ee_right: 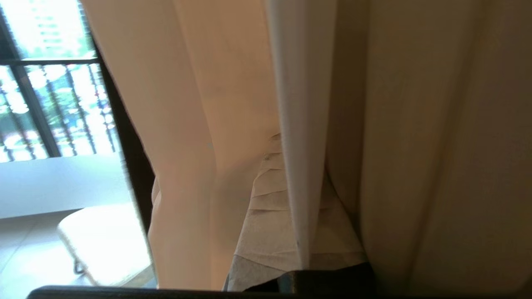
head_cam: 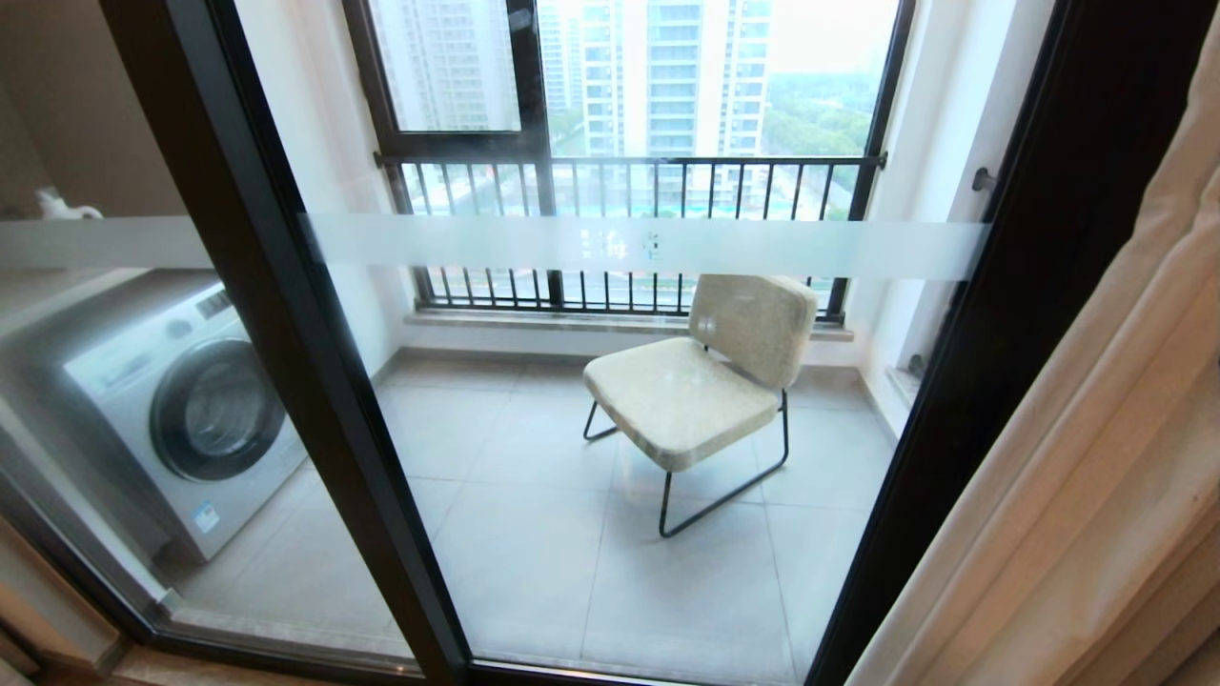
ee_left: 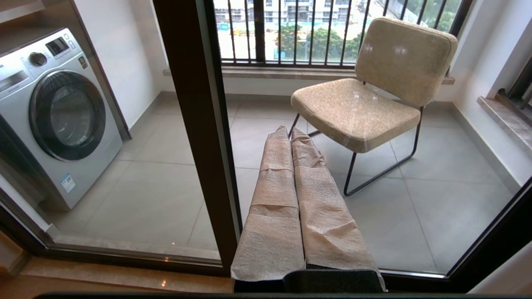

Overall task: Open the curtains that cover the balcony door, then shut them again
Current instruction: Pull the inner curtains open on both sides

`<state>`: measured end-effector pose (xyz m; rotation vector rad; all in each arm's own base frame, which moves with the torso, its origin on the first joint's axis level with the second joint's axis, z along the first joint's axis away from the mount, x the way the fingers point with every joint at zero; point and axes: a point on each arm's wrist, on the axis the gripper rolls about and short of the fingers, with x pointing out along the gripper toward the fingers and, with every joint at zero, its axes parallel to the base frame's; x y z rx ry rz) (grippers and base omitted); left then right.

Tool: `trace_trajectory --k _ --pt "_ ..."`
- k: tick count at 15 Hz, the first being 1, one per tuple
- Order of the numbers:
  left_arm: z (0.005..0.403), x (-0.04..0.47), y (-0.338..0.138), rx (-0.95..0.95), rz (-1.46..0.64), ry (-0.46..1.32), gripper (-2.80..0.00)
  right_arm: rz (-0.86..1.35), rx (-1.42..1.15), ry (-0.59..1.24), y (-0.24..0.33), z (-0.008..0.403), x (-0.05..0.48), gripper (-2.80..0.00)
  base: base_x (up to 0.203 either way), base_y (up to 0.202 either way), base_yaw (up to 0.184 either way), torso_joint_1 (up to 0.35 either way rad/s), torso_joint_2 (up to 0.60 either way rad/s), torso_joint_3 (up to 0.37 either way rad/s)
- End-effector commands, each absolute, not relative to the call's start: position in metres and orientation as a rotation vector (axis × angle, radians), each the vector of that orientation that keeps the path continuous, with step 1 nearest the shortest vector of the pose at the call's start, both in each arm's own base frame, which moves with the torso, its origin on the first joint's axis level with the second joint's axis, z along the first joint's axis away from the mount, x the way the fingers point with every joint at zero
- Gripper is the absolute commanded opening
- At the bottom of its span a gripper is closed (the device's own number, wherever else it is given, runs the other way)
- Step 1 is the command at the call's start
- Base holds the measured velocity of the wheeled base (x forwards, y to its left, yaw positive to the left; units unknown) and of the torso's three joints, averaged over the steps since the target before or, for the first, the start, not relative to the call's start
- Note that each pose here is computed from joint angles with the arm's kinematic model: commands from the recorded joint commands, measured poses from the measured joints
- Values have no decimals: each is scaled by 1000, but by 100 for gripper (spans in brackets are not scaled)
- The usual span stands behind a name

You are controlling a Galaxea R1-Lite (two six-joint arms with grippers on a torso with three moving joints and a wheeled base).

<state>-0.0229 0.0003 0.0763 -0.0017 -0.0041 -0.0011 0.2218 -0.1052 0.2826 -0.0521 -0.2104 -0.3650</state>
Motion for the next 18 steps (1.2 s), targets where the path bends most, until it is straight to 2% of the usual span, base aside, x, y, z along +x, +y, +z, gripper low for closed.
trace_trajectory --k 1,9,18 --pt "76 -23 0 -2 0 -5 -280 -368 -58 -230 -105 286 218 -280 0 0 0 0 0 0" --pt "76 -23 0 -2 0 -5 -280 -448 -80 -267 -117 299 199 -280 0 0 0 0 0 0" --pt "76 -23 0 -2 0 -5 -280 -602 -97 -261 -159 299 192 -280 0 0 0 0 0 0"
